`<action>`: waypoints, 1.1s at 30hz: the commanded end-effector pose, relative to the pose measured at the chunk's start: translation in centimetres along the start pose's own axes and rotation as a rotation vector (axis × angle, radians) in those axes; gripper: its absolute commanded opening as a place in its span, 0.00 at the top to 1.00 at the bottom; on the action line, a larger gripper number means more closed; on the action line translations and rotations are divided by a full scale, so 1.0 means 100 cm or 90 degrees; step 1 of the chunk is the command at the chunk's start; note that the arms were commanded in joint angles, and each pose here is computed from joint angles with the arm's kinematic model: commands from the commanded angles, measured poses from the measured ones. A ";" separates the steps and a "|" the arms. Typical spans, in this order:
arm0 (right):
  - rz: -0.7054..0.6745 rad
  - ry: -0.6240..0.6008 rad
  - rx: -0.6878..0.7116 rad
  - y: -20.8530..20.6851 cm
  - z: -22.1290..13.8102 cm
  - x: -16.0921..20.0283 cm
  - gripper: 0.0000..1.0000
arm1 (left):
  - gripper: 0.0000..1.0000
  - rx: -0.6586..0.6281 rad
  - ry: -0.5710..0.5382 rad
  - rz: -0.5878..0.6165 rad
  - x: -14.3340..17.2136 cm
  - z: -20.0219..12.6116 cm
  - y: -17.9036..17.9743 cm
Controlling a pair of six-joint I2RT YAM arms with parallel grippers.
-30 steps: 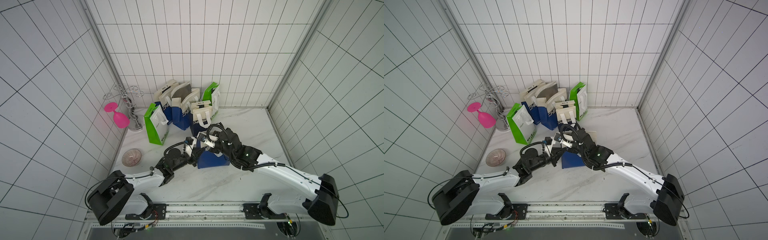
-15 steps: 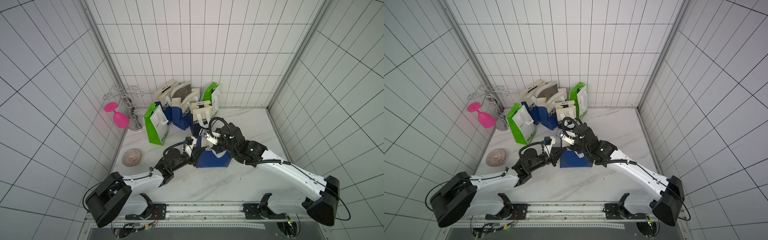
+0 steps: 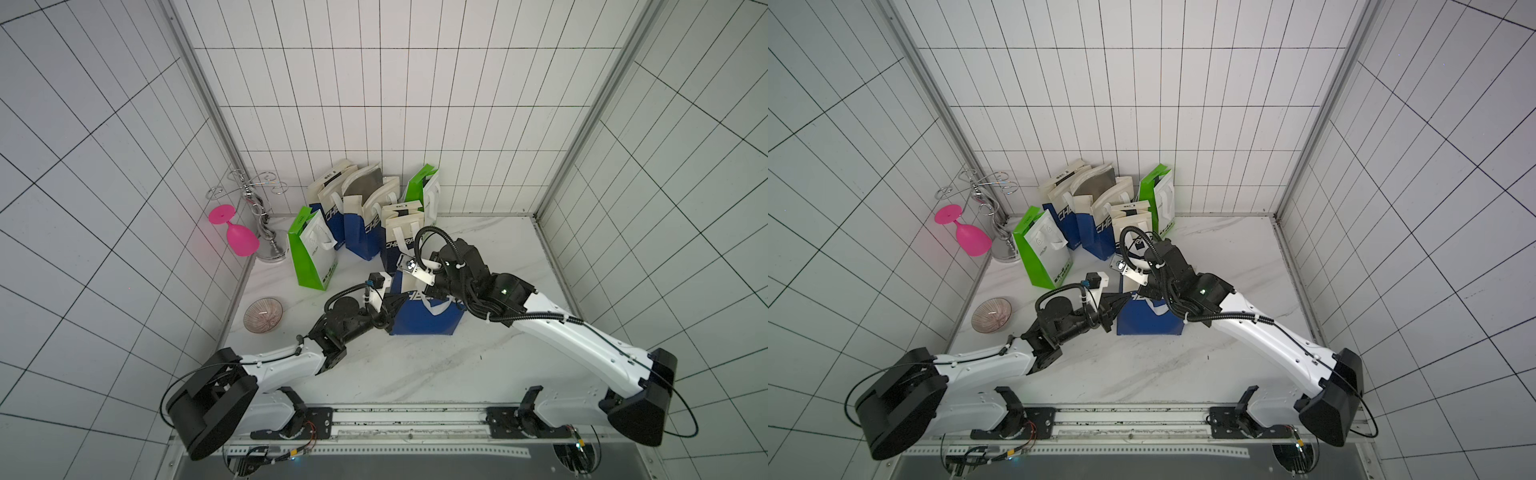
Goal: Open the takeout bag
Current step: Open the takeout bag at the center of the board.
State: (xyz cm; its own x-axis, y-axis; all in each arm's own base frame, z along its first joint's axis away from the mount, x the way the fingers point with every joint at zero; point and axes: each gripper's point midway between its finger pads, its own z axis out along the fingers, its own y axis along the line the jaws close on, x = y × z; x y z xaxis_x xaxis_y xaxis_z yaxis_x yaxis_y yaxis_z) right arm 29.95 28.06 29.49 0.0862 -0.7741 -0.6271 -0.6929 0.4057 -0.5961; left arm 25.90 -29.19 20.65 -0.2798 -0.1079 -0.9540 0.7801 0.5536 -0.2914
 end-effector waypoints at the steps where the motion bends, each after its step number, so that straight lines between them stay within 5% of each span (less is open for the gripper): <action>1: 0.063 -0.045 0.203 -0.104 -0.048 -0.036 1.00 | 1.00 -0.022 0.075 -0.021 0.036 -0.006 0.008; 18: 0.042 -0.061 0.142 -0.087 -0.045 -0.038 1.00 | 1.00 -0.026 0.077 -0.017 0.035 -0.006 0.008; 33: 0.079 -0.035 0.077 -0.028 -0.019 0.004 0.96 | 1.00 -0.020 0.077 -0.021 0.036 -0.004 0.007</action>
State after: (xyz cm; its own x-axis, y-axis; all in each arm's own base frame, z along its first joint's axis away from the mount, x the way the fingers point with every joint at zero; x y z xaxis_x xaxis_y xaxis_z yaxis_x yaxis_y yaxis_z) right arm 30.26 25.78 31.57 0.0512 -0.7289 -0.6827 -0.6464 0.4969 -0.5790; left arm 25.79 -28.97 19.72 -0.3035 -0.0869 -0.9488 0.7687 0.5660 -0.2978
